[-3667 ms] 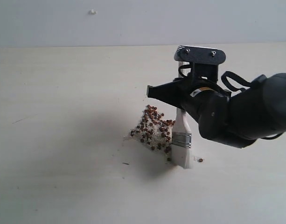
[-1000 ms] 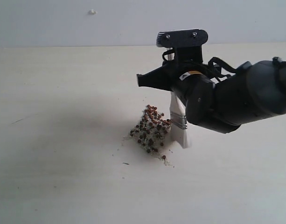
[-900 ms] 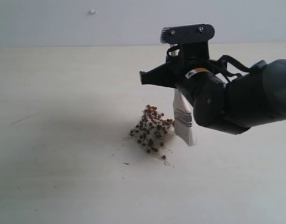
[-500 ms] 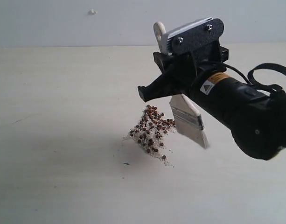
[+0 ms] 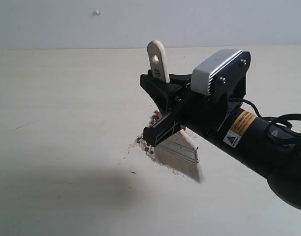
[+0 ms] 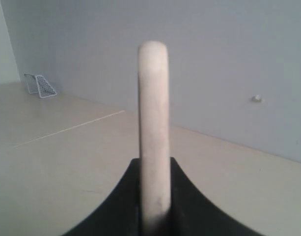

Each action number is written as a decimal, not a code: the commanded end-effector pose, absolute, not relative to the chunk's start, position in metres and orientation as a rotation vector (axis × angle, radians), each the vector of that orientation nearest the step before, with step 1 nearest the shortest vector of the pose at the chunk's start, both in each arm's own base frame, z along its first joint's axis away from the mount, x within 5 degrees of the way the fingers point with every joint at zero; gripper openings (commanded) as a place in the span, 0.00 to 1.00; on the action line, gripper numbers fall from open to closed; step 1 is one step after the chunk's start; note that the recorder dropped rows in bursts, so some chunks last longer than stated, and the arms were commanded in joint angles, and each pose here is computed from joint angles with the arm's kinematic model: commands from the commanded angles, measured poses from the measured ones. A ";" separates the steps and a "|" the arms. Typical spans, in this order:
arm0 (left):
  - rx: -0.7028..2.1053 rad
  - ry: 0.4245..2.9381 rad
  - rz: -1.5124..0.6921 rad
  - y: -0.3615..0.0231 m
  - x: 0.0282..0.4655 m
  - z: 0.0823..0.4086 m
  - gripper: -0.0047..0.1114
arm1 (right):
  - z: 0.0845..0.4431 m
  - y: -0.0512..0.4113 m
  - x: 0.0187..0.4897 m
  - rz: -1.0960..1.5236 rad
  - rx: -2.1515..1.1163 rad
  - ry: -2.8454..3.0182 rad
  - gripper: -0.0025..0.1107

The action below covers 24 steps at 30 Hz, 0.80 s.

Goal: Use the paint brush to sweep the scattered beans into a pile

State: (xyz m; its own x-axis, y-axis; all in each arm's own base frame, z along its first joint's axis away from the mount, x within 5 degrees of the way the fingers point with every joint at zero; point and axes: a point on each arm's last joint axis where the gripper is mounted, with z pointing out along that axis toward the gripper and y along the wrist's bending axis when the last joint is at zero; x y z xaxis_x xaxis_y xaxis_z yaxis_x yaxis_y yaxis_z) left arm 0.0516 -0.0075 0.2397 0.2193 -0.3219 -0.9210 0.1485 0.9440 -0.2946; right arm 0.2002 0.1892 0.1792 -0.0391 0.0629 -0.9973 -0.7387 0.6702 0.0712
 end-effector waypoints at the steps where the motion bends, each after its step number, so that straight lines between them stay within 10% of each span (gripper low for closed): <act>1: -0.152 1.315 -0.319 -0.007 0.051 0.238 0.04 | 0.168 0.191 0.200 0.736 -0.600 1.508 0.02; 24: -0.152 1.315 -0.319 -0.007 0.051 0.238 0.04 | 0.150 0.242 0.252 0.844 -0.560 1.494 0.02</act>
State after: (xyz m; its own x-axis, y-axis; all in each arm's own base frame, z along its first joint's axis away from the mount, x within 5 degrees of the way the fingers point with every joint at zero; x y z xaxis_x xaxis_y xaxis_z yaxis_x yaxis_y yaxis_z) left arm 0.0516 -0.0075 0.2397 0.2193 -0.3219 -0.9210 0.1485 0.9440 -0.2946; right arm 0.2442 0.2336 0.1496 -0.1088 0.0942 -0.9896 -0.7635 0.6296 0.1438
